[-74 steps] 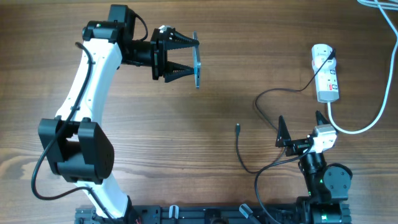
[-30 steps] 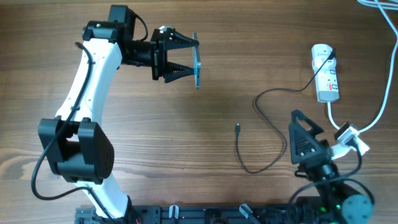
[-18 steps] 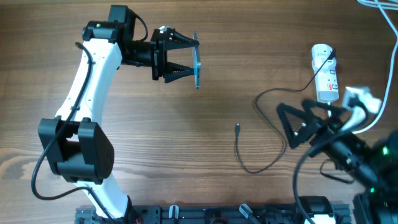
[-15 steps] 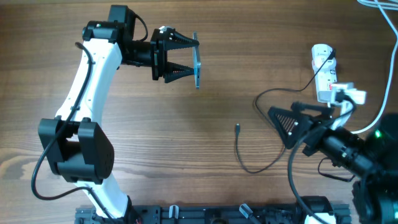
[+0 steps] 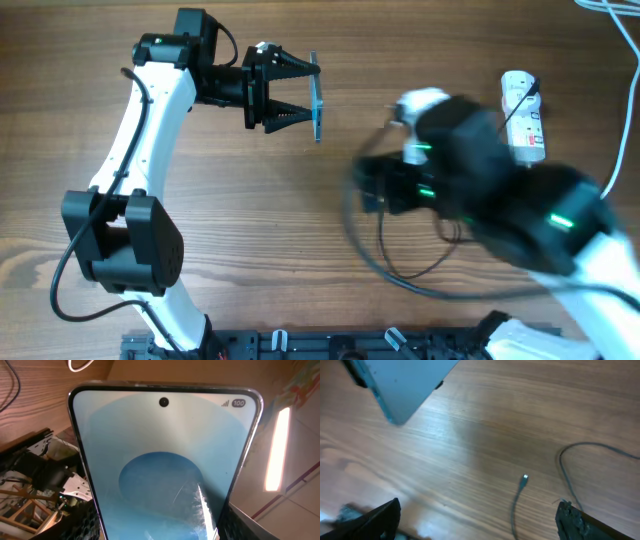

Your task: Plug charger to phone and switch on socket

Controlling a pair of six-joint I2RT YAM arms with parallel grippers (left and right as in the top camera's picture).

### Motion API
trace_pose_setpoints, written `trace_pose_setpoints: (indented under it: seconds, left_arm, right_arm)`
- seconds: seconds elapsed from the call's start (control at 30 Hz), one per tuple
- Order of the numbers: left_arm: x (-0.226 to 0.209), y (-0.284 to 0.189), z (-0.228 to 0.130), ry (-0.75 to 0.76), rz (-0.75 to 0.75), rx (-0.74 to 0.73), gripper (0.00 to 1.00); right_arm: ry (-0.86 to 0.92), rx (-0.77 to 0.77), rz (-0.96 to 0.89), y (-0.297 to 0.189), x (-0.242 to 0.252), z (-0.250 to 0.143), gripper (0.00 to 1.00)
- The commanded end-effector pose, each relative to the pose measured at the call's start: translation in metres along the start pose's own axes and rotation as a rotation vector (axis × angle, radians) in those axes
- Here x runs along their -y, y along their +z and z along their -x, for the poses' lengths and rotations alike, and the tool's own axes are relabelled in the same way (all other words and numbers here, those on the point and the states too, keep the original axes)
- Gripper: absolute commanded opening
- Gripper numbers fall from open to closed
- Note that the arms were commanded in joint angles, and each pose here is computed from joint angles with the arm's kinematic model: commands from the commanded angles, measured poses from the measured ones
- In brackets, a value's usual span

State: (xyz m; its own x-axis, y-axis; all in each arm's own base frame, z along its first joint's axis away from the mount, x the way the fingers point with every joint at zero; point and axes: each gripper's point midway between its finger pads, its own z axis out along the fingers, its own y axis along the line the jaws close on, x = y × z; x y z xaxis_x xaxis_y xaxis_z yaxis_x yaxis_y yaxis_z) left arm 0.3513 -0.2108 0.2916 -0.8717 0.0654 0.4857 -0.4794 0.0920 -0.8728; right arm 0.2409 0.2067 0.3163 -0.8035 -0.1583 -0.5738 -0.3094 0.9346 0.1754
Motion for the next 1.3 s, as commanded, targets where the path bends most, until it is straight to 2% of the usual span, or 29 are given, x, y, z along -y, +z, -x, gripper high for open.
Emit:
trace_pose_setpoints:
  seconds: [0.0, 0.1, 0.33, 0.5, 0.57, 0.67, 0.8, 0.97, 1.27]
  left_arm:
    - [0.014, -0.003, -0.015, 0.035, -0.048, -0.027, 0.67]
    - [0.014, -0.003, -0.015, 0.036, -0.048, -0.027, 0.67]
    - [0.014, -0.003, -0.015, 0.035, -0.048, -0.027, 0.67]
    - [0.014, -0.003, -0.015, 0.031, -0.048, -0.027, 0.67]
    - [0.014, -0.003, -0.015, 0.031, -0.048, -0.027, 0.67]
    - [0.014, -0.003, -0.015, 0.022, -0.048, -0.027, 0.67]
    - [0.014, -0.003, -0.015, 0.009, -0.047, -0.028, 0.67]
    - [0.014, -0.003, -0.015, 0.004, -0.047, -0.028, 0.68]
    - [0.014, -0.003, -0.015, 0.000, -0.047, -0.028, 0.68]
  right_arm:
    - [-0.008, 0.107, -0.114, 0.007, -0.020, 0.030, 1.00]
    - [-0.023, 0.172, -0.050, 0.004, -0.051, 0.046, 0.99]
    - [0.034, 0.237, -0.003, 0.003, -0.064, 0.062, 0.95]
    - [0.097, 0.251, -0.099, 0.022, -0.054, 0.067, 0.92]
    - [0.094, 0.254, -0.138, 0.032, -0.052, 0.069, 0.83]
    - [0.096, 0.259, -0.139, 0.041, -0.056, 0.072, 0.80]
    - [0.105, 0.283, -0.125, 0.041, -0.059, 0.078, 0.64]
    - [0.105, 0.288, -0.122, 0.041, -0.060, 0.079, 0.58]
    - [0.115, 0.328, -0.147, 0.039, -0.057, 0.087, 0.58]
